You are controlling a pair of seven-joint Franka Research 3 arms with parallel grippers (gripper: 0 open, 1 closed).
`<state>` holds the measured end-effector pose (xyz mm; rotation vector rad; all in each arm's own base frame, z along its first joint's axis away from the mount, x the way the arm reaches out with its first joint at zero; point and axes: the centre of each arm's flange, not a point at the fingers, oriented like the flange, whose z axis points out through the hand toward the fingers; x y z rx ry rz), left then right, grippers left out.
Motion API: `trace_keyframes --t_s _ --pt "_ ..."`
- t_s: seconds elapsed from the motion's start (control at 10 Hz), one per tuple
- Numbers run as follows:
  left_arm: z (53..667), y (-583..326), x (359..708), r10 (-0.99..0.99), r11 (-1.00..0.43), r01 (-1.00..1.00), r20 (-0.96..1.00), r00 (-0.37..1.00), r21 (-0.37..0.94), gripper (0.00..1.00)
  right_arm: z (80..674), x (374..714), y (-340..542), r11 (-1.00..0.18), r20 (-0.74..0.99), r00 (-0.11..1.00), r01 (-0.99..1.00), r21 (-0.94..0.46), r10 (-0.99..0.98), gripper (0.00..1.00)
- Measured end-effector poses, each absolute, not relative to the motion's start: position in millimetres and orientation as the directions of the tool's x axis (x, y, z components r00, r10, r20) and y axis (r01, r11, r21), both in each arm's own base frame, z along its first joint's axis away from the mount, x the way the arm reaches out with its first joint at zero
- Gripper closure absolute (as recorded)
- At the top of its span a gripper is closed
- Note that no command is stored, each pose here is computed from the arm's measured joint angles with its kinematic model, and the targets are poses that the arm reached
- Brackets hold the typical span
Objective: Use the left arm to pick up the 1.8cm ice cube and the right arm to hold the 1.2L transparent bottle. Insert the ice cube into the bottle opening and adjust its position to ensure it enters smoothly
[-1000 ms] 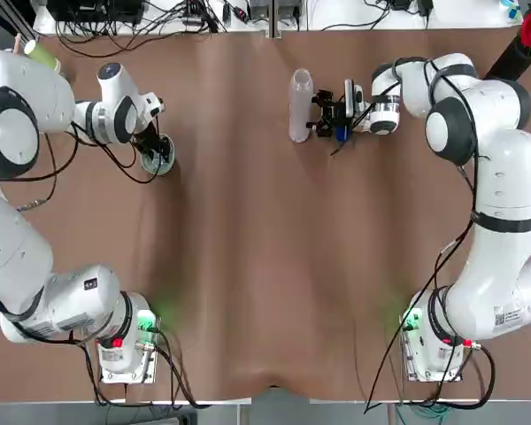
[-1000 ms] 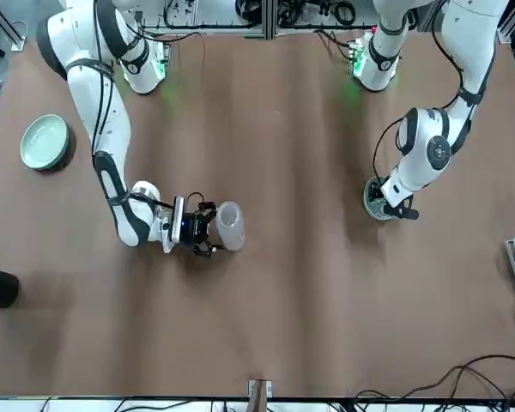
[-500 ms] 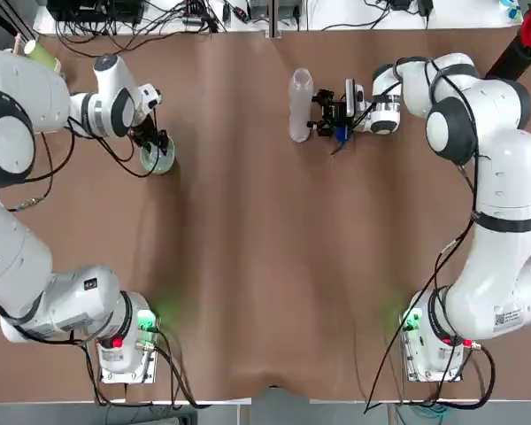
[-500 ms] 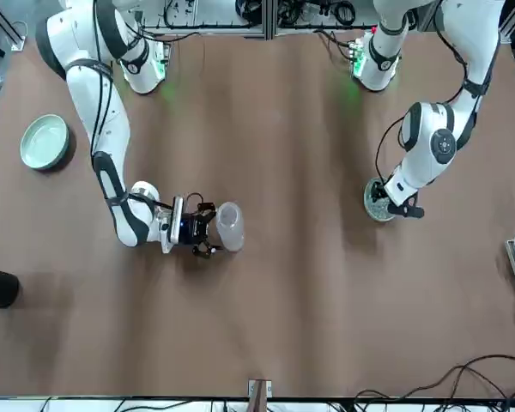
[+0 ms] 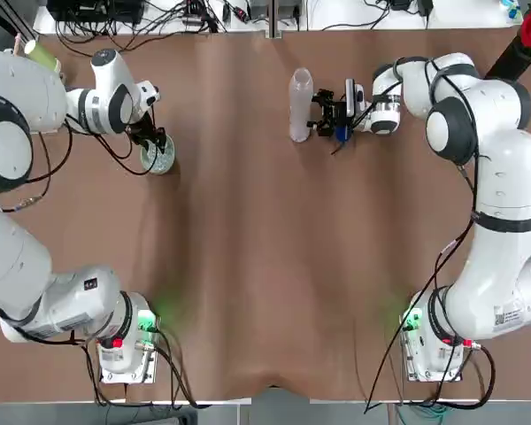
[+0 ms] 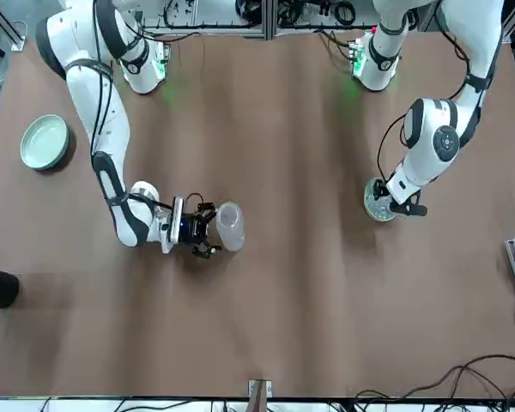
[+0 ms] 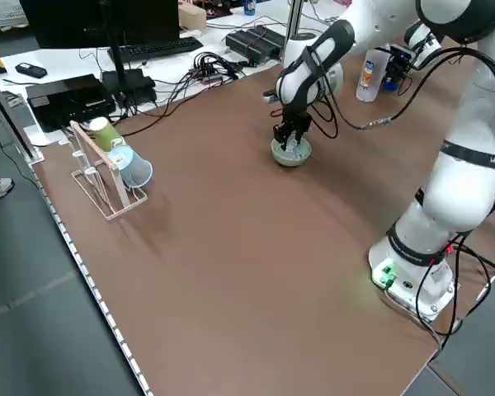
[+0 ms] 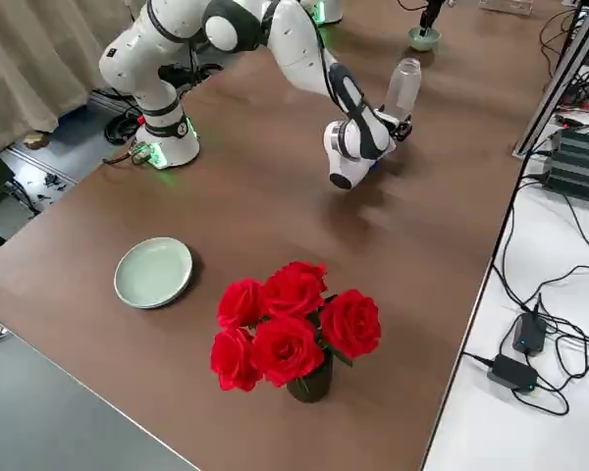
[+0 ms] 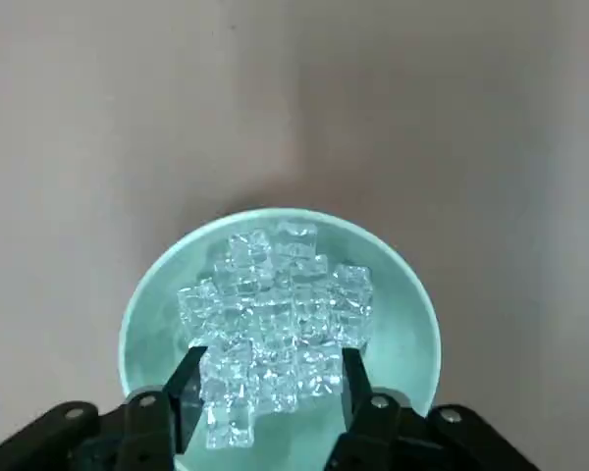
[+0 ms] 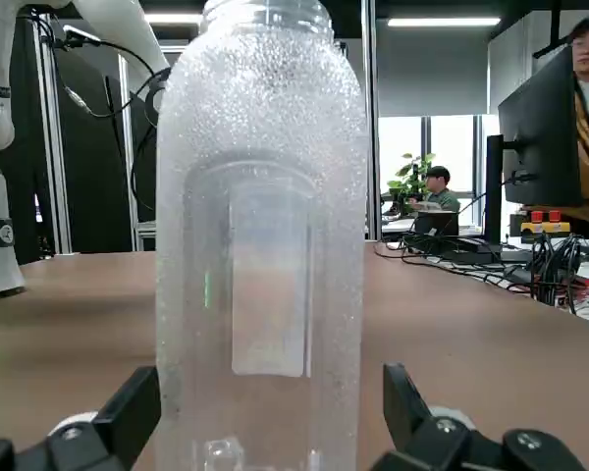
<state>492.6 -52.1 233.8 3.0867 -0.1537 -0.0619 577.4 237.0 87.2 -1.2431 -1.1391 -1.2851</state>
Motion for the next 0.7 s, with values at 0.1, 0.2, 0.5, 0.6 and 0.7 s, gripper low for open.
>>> trace_keyframes --t_s 0.1,0.2,0.5,0.6,0.7 --pt "235.6 -52.1 492.9 -0.094 -0.994 -0.092 -0.035 0.995 0.051 0.41 87.2 577.4 237.0 -0.083 0.999 0.001 0.997 -0.004 -0.038 0.0" --pt "236.5 -52.1 493.0 -0.092 -0.995 -0.09 -0.034 0.995 0.05 0.41 87.2 577.5 236.9 -0.083 0.999 0.001 0.997 -0.004 -0.038 0.0" --pt "239.8 -52.1 495.5 -0.091 -0.995 -0.089 -0.025 0.996 0.049 0.41 87.5 578.1 236.3 -0.084 0.999 0.0 0.996 -0.003 -0.038 0.0" --pt "241.1 -52.2 496.7 -0.09 -0.995 -0.089 -0.022 0.996 0.049 0.41 87.5 578.3 235.9 -0.084 0.999 0.0 0.996 -0.003 -0.038 0.0" --pt "242.8 -52.2 498.0 -0.09 -0.995 -0.089 -0.018 0.996 0.049 0.41 87.5 578.9 234.4 -0.087 0.999 0.0 0.996 -0.003 -0.037 0.0"
